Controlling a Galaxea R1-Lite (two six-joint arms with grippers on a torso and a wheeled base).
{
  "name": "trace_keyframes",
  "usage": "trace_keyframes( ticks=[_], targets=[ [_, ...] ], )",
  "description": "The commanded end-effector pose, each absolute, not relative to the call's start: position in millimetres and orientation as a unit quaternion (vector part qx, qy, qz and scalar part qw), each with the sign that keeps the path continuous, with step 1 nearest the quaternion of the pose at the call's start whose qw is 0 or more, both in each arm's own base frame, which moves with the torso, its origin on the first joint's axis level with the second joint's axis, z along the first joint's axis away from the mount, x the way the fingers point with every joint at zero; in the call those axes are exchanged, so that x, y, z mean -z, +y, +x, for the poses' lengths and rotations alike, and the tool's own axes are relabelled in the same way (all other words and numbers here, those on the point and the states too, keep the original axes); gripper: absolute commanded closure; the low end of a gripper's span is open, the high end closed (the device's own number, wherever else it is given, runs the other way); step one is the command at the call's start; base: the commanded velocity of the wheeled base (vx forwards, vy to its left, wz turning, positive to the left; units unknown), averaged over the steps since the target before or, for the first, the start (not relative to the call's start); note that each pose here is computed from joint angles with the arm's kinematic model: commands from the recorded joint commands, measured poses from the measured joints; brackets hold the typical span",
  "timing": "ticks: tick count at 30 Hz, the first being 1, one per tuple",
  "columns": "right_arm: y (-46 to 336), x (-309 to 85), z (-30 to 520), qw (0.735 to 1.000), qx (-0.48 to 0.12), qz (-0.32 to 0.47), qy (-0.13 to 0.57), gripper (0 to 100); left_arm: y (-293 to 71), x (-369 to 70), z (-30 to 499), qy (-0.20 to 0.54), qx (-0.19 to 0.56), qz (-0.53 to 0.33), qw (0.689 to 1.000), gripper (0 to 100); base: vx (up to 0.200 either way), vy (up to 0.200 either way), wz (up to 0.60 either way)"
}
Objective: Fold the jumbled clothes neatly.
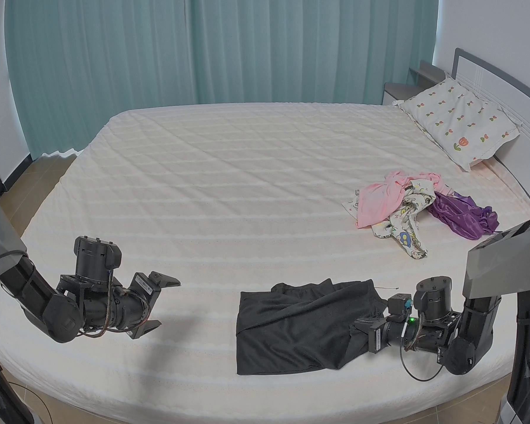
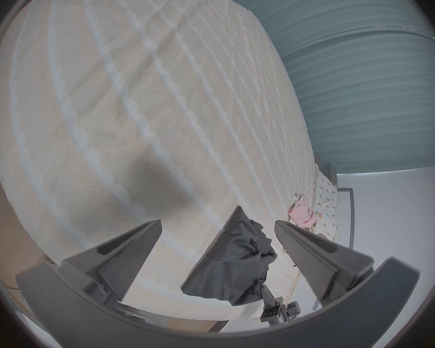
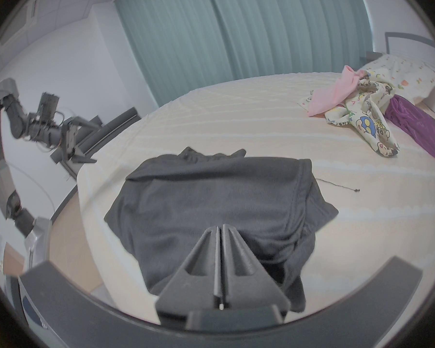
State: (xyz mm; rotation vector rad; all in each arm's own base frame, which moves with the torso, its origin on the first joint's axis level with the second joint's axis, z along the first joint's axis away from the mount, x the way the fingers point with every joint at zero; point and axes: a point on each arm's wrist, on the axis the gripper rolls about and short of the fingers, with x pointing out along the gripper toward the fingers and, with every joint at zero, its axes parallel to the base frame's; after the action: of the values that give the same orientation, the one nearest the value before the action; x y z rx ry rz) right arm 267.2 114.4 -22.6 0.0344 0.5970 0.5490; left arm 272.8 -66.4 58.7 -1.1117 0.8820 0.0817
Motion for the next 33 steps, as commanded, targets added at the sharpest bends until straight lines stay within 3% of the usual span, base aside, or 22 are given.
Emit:
trace_keyframes(
  ticks=[1,8,15,16,20,26,29,33],
  targets=[
    [99.0,12.9,257.3,0.918,-0.27,0.007,0.291,100,-66.3,-57.3,272.8,0.407,-0.039,-0.51,0.757,0,0.0,0.0,0.0],
    [79.4,22.2,236.1,0.902,-0.276,-0.067,0.324,100,-65.9,-56.0,273.2,0.408,-0.041,-0.51,0.756,0,0.0,0.0,0.0],
    [72.4,25.8,234.0,0.898,-0.271,-0.08,0.338,100,-66.3,-55.3,272.8,0.41,-0.041,-0.508,0.756,0,0.0,0.0,0.0],
    [71.1,26.8,233.4,0.896,-0.272,-0.087,0.341,0,-66.3,-55.3,272.8,0.41,-0.041,-0.508,0.756,0,0.0,0.0,0.0],
    [69.7,25.6,234.1,0.896,-0.271,-0.093,0.339,0,-66.3,-55.3,272.8,0.41,-0.041,-0.508,0.756,0,0.0,0.0,0.0],
    [56.4,7.4,253.1,0.921,-0.252,-0.062,0.291,0,-66.4,-55.6,273.1,0.409,-0.041,-0.508,0.757,0,0.0,0.0,0.0],
    [60.7,5.7,266.8,0.925,-0.254,-0.014,0.281,0,-66.4,-55.6,273.1,0.409,-0.041,-0.508,0.757,0,0.0,0.0,0.0],
    [75.7,6.6,307.8,0.927,-0.223,0.135,0.269,0,-66.4,-55.2,273.2,0.409,-0.042,-0.508,0.757,0,0.0,0.0,0.0]
  ],
)
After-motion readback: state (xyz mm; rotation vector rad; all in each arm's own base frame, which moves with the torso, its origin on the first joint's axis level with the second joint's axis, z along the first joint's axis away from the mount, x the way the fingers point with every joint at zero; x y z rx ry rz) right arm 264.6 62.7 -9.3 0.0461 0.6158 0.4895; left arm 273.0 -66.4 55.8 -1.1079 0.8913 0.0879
